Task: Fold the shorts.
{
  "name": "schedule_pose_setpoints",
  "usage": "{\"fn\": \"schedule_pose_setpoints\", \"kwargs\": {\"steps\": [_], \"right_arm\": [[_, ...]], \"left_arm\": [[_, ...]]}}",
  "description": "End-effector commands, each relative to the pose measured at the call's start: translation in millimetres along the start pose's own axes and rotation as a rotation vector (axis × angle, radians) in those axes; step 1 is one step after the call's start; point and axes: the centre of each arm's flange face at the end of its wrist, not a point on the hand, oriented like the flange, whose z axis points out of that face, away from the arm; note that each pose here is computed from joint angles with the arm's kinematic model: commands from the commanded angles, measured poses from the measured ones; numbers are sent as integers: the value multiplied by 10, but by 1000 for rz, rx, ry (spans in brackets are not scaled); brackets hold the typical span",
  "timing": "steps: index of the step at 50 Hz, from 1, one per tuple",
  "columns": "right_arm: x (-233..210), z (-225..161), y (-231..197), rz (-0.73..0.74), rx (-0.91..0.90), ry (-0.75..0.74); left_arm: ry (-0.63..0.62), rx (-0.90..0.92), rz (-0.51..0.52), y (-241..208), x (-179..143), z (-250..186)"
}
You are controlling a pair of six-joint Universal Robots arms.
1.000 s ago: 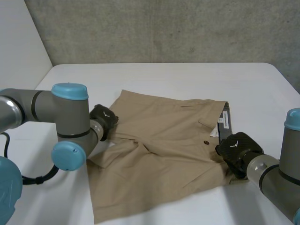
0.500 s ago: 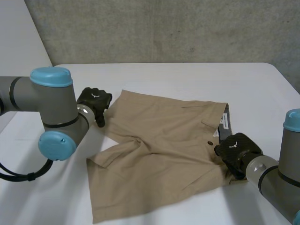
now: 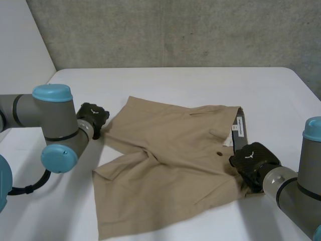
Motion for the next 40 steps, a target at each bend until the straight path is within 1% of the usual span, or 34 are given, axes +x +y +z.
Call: {"fn": "schedule_pose_setpoints", "kwargs": {"steps": [1,6,10,14,15,18,19,22,23,29,31,34,40], "right_arm": [[-32,-14,-25,3,10,-7],[-40,-14,-39,44,15,-12],[-21,-7,-70,98,31,-7],[25,23,-107,167,54,12],[44,33,-121,193,64,19],[102,62,-148,249,86,38],[112,67,-159,265,93,41],[144,83,-201,328,118,51],[152,87,-210,346,124,53],[235,130,-270,426,172,81],[254,144,-283,437,186,89],[251,194,-257,447,179,89],[229,265,-226,451,176,94]], "left_arm": [[2,57,-3,-227,11,-162],[-5,94,-4,-381,-24,-321],[-4,96,-32,-431,-62,-532],[17,92,-120,-431,-59,-848],[29,94,-163,-432,-46,-1002],[53,97,-222,-419,4,-1252],[75,94,-257,-392,61,-1415],[115,80,-297,-319,178,-1643],[146,71,-313,-269,272,-1788],[278,47,-321,-97,633,-2317],[300,26,-320,-32,697,-2403],[310,-14,-327,59,746,-2466],[265,-84,-338,163,742,-2458]]}}
